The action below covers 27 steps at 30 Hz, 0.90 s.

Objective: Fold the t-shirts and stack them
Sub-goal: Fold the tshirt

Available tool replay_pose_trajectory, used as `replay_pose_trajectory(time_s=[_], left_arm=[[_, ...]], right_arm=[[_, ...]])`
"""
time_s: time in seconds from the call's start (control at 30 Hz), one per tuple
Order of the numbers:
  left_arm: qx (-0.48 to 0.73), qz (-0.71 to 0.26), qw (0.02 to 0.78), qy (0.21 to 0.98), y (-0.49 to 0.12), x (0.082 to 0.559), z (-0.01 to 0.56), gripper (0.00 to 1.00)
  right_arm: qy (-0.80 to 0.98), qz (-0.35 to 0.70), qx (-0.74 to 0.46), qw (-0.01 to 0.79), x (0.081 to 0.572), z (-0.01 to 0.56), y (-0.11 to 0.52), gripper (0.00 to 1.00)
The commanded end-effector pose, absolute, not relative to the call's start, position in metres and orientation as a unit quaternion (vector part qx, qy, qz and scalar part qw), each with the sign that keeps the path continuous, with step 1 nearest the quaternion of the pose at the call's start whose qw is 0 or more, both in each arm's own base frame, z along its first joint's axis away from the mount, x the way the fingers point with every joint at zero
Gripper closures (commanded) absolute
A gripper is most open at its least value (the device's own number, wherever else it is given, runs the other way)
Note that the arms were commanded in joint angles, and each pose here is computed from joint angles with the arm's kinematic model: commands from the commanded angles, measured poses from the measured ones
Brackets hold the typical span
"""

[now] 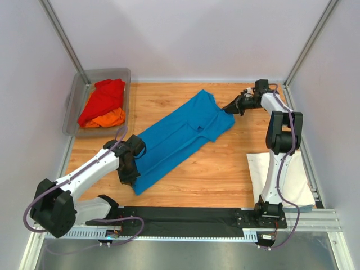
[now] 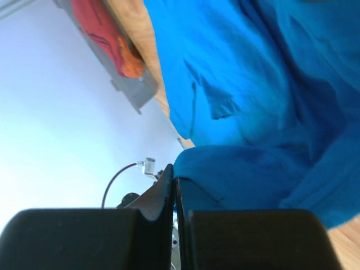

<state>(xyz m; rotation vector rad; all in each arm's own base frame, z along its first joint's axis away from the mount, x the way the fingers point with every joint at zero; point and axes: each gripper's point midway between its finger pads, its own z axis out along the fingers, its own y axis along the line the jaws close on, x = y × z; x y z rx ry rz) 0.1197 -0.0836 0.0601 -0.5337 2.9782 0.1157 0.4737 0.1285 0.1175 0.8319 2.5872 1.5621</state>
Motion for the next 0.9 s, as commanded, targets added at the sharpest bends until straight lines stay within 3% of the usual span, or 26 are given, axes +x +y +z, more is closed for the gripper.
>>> replay_pose_trajectory(time_s=[0.0,0.87], left_arm=[[-0.156,0.050,0.076,0.984,-0.080,0.140,0.072,1.00],[-0.185,0.100,0.050,0.976,-0.047,0.191,0.058,1.00]], right_arm=[[0.792,0.549,0.269,0.016,0.497,0.142,0.134,1.00],[0.748,0.602,0.281,-0.009,0.532,0.134,0.160,1.00]])
